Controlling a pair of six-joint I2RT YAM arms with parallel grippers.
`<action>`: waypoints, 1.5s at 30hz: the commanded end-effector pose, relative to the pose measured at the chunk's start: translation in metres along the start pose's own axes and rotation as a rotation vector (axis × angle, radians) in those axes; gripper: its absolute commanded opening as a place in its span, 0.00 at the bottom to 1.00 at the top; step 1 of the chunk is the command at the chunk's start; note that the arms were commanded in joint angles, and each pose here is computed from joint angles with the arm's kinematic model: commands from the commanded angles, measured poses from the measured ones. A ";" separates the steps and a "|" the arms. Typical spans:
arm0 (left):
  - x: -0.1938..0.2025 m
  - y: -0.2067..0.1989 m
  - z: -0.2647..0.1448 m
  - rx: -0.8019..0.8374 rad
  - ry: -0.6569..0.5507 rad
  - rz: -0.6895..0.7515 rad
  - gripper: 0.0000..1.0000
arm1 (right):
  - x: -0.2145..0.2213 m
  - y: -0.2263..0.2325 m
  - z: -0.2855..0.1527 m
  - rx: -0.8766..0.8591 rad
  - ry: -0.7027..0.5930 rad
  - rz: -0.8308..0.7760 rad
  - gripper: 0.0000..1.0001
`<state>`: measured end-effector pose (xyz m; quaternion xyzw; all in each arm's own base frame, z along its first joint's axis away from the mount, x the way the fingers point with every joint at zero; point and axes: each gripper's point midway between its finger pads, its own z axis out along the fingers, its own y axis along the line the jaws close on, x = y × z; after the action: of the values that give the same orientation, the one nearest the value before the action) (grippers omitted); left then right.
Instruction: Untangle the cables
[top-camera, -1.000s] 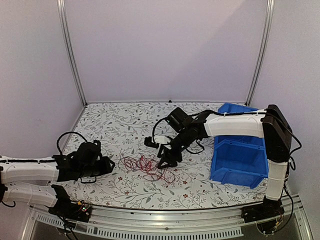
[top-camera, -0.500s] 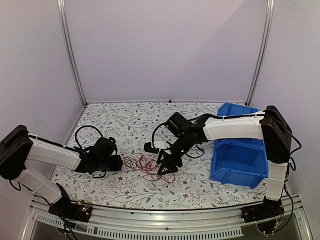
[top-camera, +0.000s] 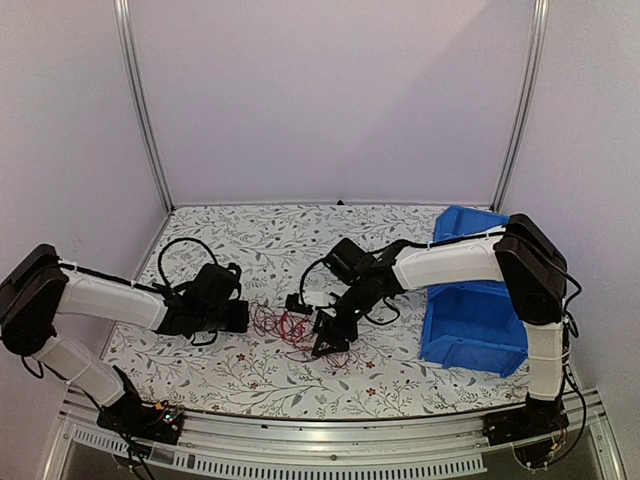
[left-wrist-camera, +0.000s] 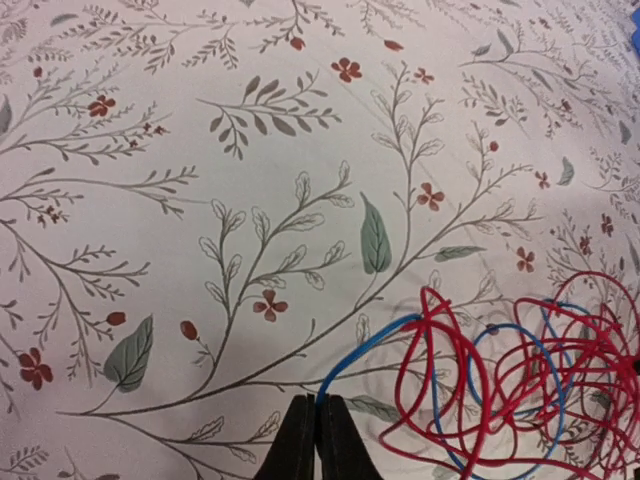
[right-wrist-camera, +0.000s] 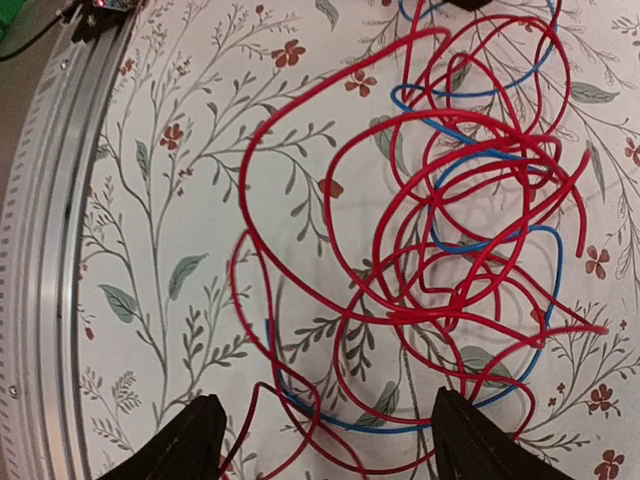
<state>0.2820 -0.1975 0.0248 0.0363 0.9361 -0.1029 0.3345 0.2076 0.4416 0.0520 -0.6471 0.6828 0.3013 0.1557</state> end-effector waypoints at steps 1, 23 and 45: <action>-0.065 -0.017 -0.063 0.039 -0.182 0.012 0.00 | 0.025 -0.020 0.023 0.082 0.066 0.052 0.61; -0.336 -0.067 -0.473 0.350 -1.159 0.062 0.00 | 0.075 -0.048 0.049 0.120 0.172 0.153 0.34; -0.276 -0.094 -0.318 0.346 -0.852 0.105 0.00 | -0.070 -0.017 -0.150 0.220 -0.209 -0.032 0.72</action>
<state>0.2897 -0.2121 0.4666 0.0930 0.6784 -0.2224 0.6940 0.2516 0.4164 0.1342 -0.6154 0.7000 0.2622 0.2503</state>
